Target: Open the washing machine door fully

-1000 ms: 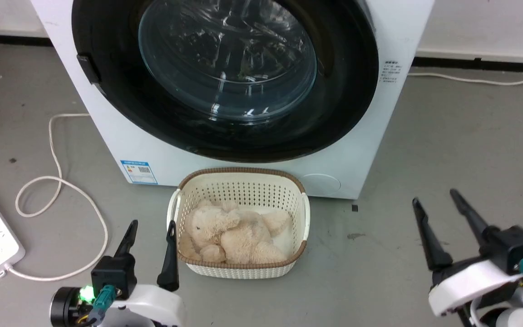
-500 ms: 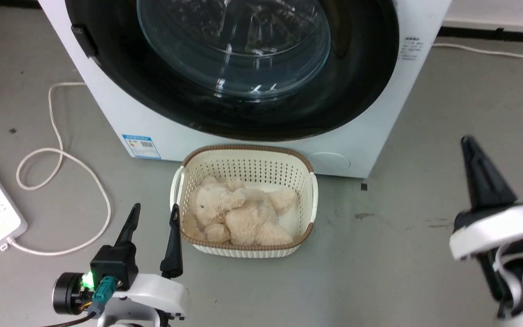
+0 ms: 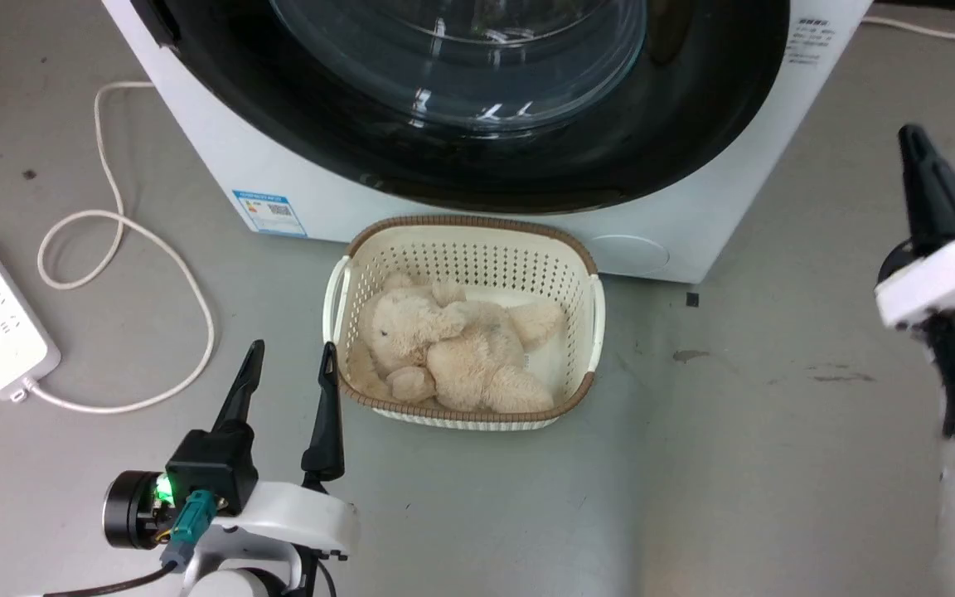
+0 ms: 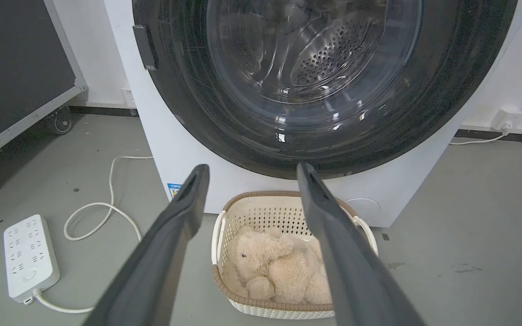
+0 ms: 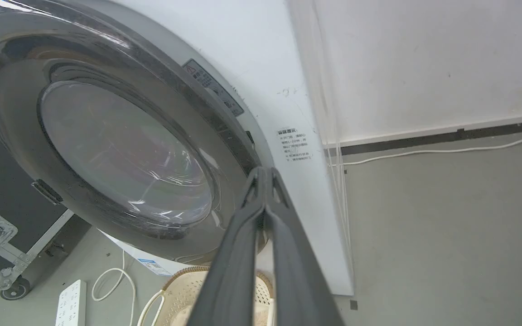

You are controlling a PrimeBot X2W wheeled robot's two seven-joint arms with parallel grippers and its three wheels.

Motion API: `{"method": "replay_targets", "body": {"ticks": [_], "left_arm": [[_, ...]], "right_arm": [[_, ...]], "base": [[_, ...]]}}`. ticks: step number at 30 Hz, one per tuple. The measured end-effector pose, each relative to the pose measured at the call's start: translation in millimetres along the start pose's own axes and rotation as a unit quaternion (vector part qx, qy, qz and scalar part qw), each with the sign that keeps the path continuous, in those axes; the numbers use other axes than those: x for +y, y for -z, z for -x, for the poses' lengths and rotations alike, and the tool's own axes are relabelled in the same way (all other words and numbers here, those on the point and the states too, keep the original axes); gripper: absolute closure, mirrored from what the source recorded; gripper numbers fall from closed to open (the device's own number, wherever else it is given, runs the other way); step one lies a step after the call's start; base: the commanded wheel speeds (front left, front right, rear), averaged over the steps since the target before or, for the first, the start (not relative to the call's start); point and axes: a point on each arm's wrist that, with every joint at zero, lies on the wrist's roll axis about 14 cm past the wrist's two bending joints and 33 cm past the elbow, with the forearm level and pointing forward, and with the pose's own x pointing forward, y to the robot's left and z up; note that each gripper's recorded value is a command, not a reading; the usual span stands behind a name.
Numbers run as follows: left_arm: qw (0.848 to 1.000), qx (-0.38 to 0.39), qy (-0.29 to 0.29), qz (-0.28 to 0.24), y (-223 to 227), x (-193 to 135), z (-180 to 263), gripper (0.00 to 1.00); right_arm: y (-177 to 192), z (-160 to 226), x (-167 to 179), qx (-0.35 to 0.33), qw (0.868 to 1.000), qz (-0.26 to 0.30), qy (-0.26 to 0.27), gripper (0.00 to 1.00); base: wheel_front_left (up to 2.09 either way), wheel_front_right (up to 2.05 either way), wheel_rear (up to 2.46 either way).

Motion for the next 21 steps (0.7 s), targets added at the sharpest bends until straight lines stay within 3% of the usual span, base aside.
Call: {"method": "replay_targets", "body": {"ticks": [6,7,14,21], "left_arm": [[1.0,-0.001,-0.002,0.002,3.5,1.2,-3.8,0.0],[1.0,0.001,-0.002,0.001,6.5,0.4,-5.6,0.0],[1.0,0.005,-0.004,0.0,13.0,1.2,-10.5,0.0],[1.0,0.01,-0.009,0.006,20.5,2.4,-12.9,0.0]], "right_arm": [[8.4,-23.7,-6.3,0.037,0.997,-0.061,0.006,1.0],[12.1,-36.0,-4.0,0.056,0.994,-0.092,0.0,1.0],[23.2,-64.4,-0.3,0.105,0.979,-0.176,-0.011,1.0],[29.5,-93.0,8.2,0.149,0.96,-0.234,-0.026,1.0]], "base": [[0.0,0.0,0.0],[0.0,0.0,0.0],[0.0,0.0,0.0],[0.0,0.0,0.0]]}}
